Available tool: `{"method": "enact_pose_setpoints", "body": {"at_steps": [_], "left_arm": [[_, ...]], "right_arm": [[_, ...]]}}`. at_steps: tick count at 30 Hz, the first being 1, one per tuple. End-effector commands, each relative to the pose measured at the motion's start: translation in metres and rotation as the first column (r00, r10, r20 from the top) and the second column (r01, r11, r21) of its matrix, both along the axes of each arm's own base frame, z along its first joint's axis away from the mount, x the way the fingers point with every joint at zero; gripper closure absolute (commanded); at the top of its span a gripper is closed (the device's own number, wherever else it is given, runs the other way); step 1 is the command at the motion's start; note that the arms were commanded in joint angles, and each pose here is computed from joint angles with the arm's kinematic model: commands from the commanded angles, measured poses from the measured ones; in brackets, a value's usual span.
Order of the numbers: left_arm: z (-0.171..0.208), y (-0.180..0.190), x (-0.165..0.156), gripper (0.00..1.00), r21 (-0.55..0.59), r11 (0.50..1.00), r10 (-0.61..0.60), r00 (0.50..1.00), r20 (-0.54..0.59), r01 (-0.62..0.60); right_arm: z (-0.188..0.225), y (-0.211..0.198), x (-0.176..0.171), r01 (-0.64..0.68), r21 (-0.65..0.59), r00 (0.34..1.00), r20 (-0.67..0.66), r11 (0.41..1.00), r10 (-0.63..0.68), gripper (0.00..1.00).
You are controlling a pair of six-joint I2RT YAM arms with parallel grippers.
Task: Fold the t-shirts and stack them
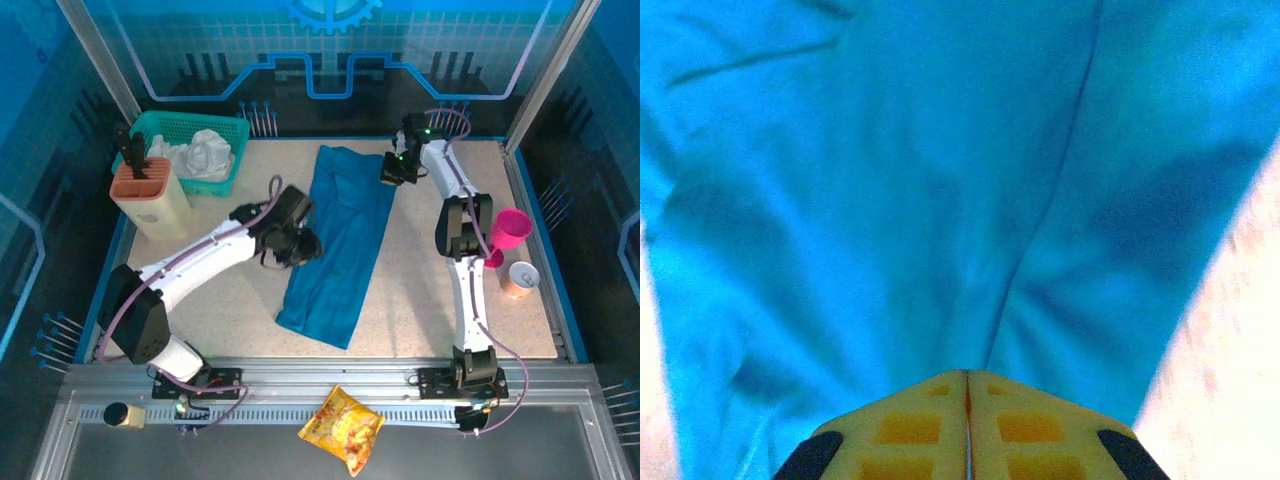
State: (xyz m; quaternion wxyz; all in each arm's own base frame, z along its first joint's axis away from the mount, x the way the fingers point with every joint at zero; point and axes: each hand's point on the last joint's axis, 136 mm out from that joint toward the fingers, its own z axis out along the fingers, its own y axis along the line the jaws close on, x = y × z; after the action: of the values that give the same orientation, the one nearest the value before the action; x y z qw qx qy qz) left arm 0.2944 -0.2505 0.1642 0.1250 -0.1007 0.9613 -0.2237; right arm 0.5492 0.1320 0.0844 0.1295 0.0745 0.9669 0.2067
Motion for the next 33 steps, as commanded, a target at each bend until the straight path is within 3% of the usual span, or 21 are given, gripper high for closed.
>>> {"method": "enact_pose_setpoints", "body": {"at_steps": [1, 8, 14, 21, 33], "left_arm": [[0.004, 0.009, 0.039, 0.71, 0.113, 0.992, -0.053, 0.998, 0.044, 0.048], [-0.051, -0.007, 0.158, 0.8, 0.137, 0.987, -0.091, 0.994, 0.067, 0.081], [-0.109, -0.003, 0.209, 0.83, 0.175, 0.983, -0.065, 0.997, 0.051, 0.055], [-0.131, 0.007, 0.213, 0.83, 0.205, 0.979, -0.008, 0.998, 0.066, -0.006], [-0.169, 0.053, 0.163, 0.84, 0.327, 0.937, 0.137, 0.99, -0.012, -0.126]], "right_arm": [[0.058, 0.025, -0.039, -0.048, 0.009, 0.996, 0.075, 0.999, 0.047, 0.91], [0.015, 0.049, -0.112, 0.048, 0.066, 0.998, 0.031, 0.997, -0.05, 0.95], [-0.029, 0.061, -0.141, 0.088, 0.022, 0.996, -0.031, 0.996, -0.087, 0.99], [-0.074, 0.054, -0.132, 0.12, -0.052, 0.988, -0.091, 0.991, -0.125, 1.0], [-0.102, 0.028, -0.086, -0.013, -0.16, 0.983, -0.182, 0.987, -0.017, 1.0]]}}
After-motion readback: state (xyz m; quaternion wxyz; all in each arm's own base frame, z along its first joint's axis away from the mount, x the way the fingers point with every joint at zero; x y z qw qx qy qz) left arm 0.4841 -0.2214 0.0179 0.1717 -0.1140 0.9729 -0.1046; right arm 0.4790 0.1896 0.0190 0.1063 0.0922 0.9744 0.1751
